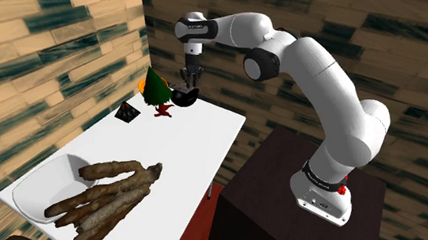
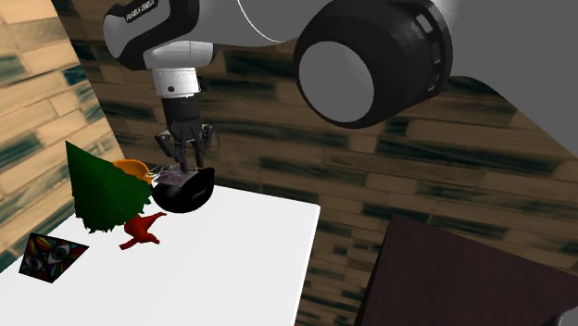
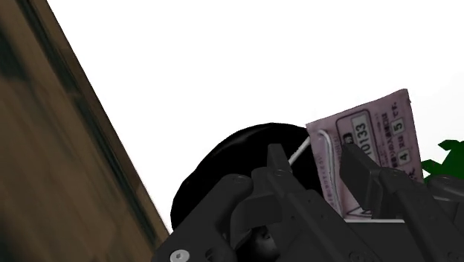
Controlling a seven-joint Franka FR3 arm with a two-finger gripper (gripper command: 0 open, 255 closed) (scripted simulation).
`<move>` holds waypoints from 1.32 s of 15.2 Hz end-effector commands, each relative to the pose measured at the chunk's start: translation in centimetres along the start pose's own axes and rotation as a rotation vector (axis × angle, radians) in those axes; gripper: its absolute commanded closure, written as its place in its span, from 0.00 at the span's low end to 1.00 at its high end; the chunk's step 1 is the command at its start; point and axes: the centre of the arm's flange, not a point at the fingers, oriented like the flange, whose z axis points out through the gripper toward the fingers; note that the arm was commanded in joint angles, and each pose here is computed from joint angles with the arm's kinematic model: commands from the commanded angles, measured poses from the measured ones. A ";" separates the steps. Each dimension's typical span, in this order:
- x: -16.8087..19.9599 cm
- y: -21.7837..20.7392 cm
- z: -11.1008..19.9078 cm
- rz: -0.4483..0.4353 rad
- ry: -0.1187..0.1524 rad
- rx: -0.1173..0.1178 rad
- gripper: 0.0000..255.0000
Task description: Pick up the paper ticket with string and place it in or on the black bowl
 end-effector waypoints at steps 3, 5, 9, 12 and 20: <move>2.2 3.2 2.3 0.018 0.129 -0.031 1.00; 2.5 3.4 3.5 0.018 0.129 -0.031 1.00; 2.5 3.4 3.5 0.018 0.129 -0.031 1.00; 2.5 3.4 3.5 0.018 0.129 -0.031 1.00; 2.4 3.4 2.2 0.018 0.129 -0.031 0.00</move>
